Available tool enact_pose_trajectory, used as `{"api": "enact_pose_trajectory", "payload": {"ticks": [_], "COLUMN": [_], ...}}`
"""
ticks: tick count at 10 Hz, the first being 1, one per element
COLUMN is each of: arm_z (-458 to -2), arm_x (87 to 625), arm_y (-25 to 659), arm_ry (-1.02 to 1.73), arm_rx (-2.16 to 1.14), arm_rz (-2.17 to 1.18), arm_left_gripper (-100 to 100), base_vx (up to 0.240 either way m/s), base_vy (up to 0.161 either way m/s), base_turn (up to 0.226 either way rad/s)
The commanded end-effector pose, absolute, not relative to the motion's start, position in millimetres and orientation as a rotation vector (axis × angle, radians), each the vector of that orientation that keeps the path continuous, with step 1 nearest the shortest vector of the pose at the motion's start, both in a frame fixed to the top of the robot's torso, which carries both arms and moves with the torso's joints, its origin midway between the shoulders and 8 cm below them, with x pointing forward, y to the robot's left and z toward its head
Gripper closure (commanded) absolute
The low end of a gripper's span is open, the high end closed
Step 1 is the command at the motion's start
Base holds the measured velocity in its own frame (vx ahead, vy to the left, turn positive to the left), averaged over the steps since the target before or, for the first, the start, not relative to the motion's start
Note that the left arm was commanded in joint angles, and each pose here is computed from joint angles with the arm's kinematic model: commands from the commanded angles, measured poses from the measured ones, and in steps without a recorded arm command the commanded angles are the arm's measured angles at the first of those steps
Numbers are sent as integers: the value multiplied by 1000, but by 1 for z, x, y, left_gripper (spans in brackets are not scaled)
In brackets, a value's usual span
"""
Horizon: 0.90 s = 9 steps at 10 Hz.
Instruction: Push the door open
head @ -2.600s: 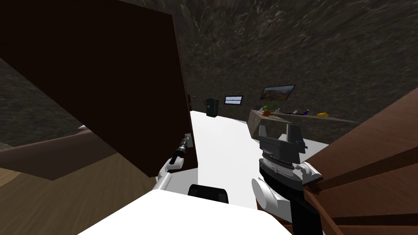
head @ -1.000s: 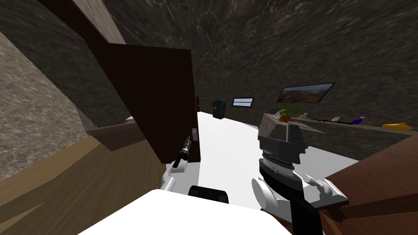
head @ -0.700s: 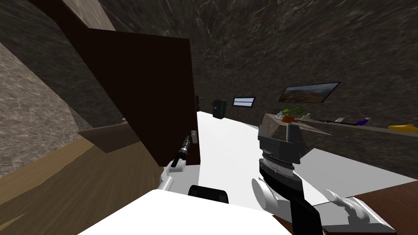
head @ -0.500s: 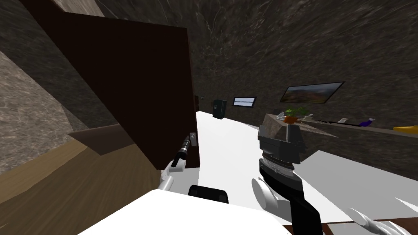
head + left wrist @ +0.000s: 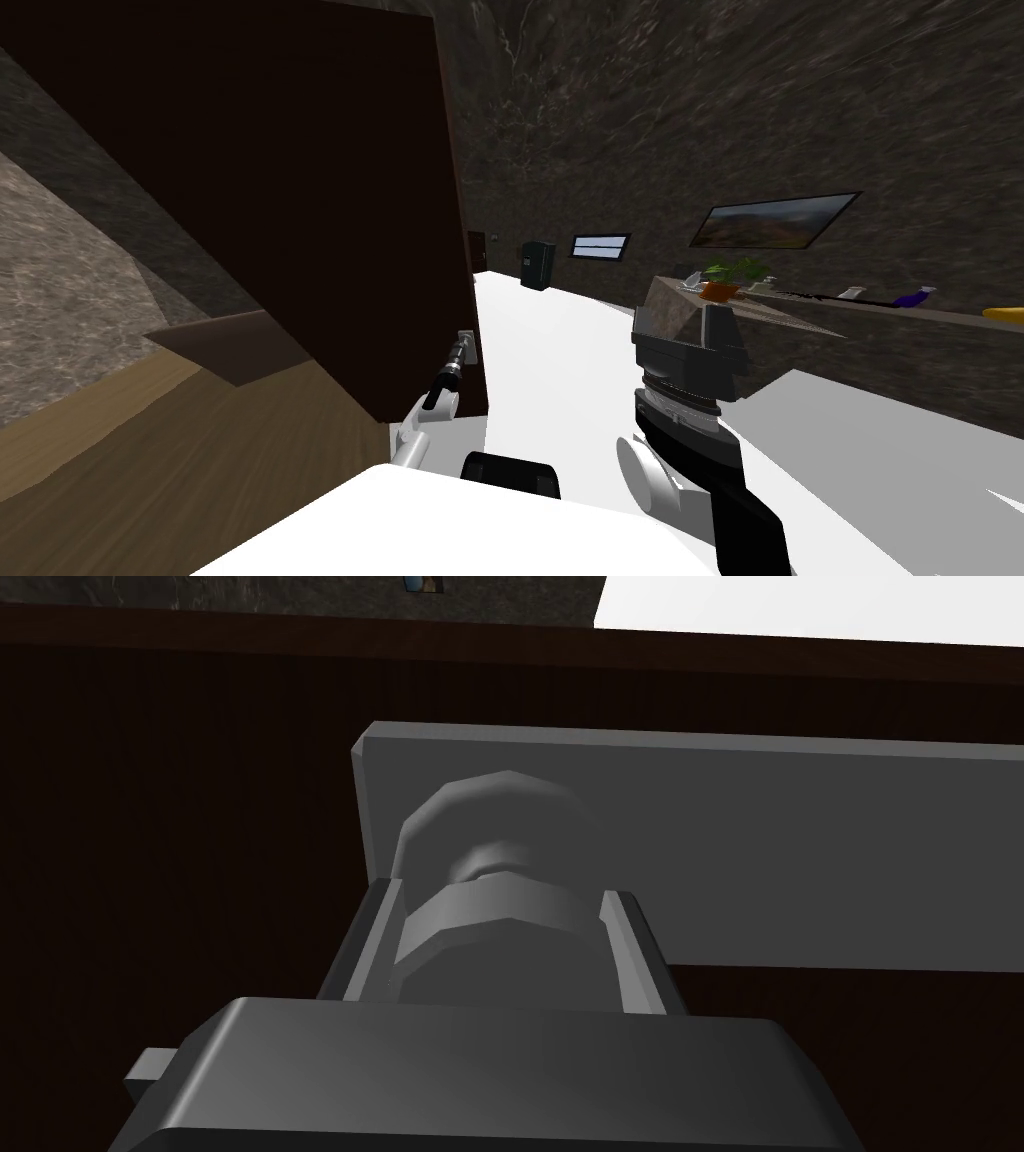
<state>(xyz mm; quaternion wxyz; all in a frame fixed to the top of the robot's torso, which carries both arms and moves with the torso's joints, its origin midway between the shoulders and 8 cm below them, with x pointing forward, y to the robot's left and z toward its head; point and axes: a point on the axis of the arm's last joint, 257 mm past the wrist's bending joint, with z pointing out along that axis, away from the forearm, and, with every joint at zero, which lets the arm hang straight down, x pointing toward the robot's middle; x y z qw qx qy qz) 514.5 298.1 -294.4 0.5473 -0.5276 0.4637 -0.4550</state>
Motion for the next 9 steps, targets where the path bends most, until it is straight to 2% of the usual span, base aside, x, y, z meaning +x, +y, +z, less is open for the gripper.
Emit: {"api": "enact_pose_trajectory", "payload": {"ticks": [1, 5, 9], "arm_z": [-294, -296, -292], "arm_x": [514, 511, 507], "arm_y": [298, 315, 339], "arm_ry": [1099, 1100, 1078], "arm_rx": [-1250, -1249, -1252], "arm_rz": [-1077, -1047, -1011], "arm_left_gripper": [100, 100, 100], "base_vx": [-28, 17, 175], "base_vy": [5, -12, -52], "base_turn": [-15, 6, 46]}}
